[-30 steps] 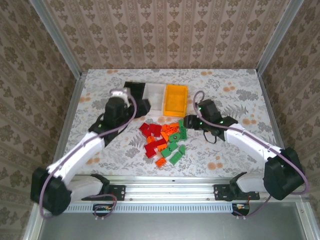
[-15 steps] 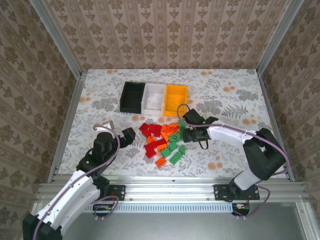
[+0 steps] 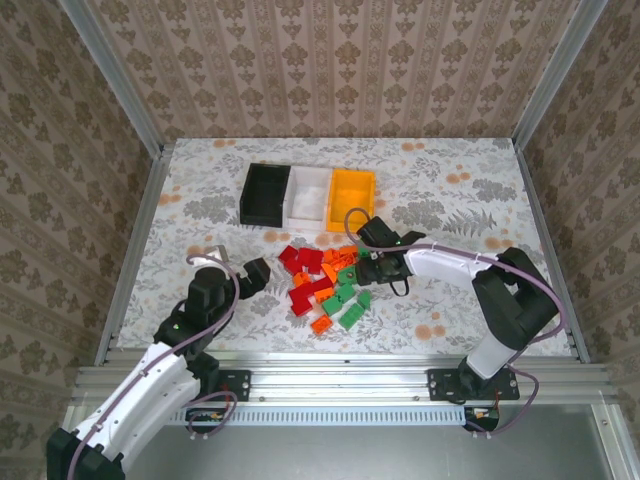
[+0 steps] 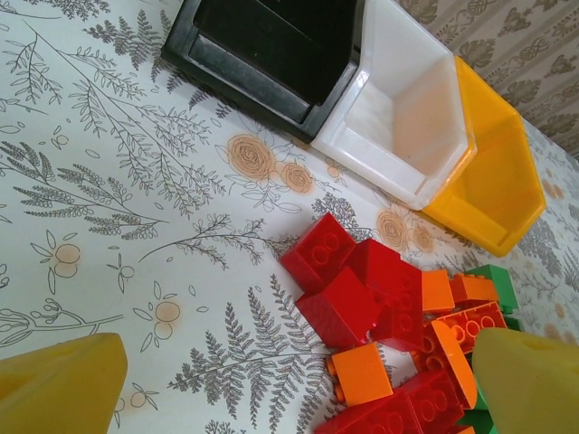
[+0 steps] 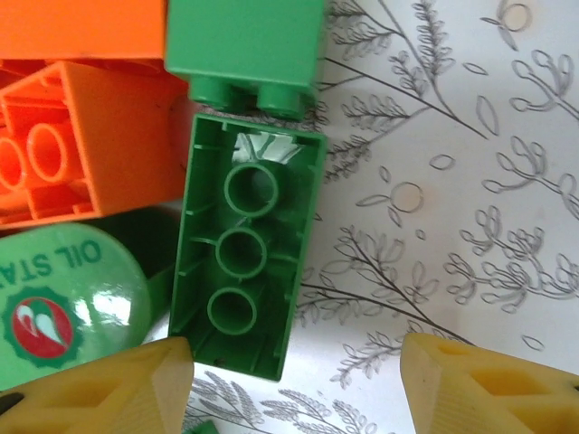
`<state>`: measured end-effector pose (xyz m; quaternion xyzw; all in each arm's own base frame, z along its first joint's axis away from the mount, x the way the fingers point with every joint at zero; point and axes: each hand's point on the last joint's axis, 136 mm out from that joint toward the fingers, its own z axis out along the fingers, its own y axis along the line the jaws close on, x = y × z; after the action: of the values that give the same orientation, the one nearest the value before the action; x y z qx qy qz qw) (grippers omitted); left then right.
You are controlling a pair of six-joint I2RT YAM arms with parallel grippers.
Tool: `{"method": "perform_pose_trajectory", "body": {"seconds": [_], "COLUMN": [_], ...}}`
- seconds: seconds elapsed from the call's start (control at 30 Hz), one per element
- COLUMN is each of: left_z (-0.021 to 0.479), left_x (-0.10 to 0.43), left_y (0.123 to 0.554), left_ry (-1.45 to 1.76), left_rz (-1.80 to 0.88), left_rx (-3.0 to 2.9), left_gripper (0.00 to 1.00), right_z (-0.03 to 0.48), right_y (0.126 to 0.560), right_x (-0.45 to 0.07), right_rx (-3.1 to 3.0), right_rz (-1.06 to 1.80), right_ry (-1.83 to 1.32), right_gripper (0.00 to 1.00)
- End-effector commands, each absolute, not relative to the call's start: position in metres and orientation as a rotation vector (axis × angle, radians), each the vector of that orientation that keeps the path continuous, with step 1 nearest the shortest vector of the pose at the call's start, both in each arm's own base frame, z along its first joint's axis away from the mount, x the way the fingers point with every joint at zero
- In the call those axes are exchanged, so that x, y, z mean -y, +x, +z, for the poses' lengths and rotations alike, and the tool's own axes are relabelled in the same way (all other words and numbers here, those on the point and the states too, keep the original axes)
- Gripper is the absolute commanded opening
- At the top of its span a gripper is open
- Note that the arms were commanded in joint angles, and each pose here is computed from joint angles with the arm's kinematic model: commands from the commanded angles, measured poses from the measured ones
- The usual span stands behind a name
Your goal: Sort the legos into containers by color
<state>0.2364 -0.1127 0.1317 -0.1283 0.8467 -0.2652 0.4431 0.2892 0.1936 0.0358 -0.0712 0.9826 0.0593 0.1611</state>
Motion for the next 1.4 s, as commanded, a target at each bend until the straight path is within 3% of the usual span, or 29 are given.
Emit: {"method": "perform_pose_trajectory", "body": {"seconds": [0.0,0.23,0.43,0.8,1.37], "left_z": [0.126,0.125,0.123,0.124,0.136], "left_x": [0.108,0.106,0.107,0.107,0.111], "left_y": [0.235,0.236,0.234,0.234,0.235], "left_ry": [-0.340,-0.335,-0.325,-0.321,-0.297], "left_rz": [-0.640,-0.621,-0.618,-0.621,-0.632], "left_rx": [-2.109,-2.107,-2.122,-2.123,-2.131], "left_gripper": [1.00,1.00,1.00,1.00,1.00], "right_z": [0.046,0.040,0.035,0.060,0.037], "right_y": [0.294,0.297,0.306,0.296,0.315], "right_x": [-0.210,-0.216,-0.204,-0.205,-0.201], "right_rx": [-2.781,-2.794,-2.776,-2.734,-2.764], "right_rz": [0.219,0.204,0.130,0.290,0.305], "right_ry": [-0.249,-0.273,-0.222,-0.238,-0.172], "right_gripper": [0.64,0.72,0.68,0.69,0.62]}}
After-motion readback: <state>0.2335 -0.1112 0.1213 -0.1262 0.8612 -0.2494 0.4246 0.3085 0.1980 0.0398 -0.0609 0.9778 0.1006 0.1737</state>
